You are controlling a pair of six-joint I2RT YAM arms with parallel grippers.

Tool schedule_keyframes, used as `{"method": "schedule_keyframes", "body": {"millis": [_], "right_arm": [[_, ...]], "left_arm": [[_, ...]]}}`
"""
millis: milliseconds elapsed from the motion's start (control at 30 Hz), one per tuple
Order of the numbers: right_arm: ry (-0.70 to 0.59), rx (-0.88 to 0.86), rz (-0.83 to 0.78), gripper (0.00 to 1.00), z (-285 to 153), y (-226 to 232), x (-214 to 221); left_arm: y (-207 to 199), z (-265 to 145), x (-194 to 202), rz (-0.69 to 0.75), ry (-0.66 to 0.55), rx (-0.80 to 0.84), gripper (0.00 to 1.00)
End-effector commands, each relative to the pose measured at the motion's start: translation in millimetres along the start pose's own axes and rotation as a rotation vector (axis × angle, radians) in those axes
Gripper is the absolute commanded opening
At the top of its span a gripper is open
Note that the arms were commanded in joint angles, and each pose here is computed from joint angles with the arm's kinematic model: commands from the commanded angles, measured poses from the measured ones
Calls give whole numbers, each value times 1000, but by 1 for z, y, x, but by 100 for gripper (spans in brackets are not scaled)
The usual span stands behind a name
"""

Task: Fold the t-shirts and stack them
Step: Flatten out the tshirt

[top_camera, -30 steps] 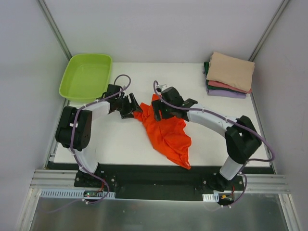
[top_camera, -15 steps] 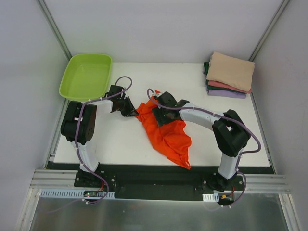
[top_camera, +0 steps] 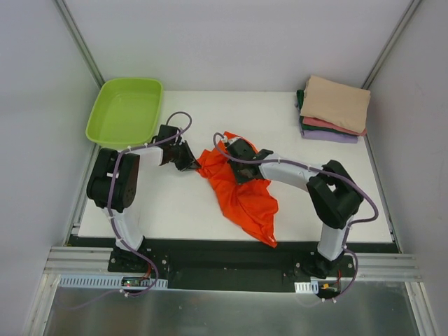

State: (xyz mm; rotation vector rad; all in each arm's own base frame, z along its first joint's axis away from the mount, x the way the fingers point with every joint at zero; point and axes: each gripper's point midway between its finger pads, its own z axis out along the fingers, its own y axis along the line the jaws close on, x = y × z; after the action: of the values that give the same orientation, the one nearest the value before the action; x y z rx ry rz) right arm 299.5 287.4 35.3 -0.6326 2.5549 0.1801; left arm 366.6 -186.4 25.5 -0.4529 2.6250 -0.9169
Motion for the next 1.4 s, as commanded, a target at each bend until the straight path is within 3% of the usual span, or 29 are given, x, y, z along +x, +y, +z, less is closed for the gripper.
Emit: {"method": "schedule_keyframes", "body": {"millis": [0, 33, 400, 500, 767, 1000, 1233, 1367], "right_arm": [[-164, 125, 67, 5, -46, -29, -25], [-181, 156, 70, 1, -53, -37, -23], [-356, 300, 219, 1, -135, -113, 21], [-447, 298, 262, 1, -162, -127, 28], [-679, 63, 120, 6, -237, -102, 12], [-746, 67, 132, 0, -262, -109, 20], [-971, 30, 93, 1, -360, -111, 2], [-1112, -61, 73, 1, -424, -103, 4]], "left_arm": [[5, -20, -7, 24, -73, -52, 0], [7, -25, -10, 25, -92, -62, 0], [25, -81, -14, 26, -289, -195, 0], [13, -105, -14, 47, -356, -165, 0], [-55, -213, -13, 165, -648, 73, 0], [-58, -286, -4, 157, -845, 61, 0], [-98, -401, 16, 195, -1123, 225, 0], [-115, -448, 40, 229, -1202, 337, 0]]}}
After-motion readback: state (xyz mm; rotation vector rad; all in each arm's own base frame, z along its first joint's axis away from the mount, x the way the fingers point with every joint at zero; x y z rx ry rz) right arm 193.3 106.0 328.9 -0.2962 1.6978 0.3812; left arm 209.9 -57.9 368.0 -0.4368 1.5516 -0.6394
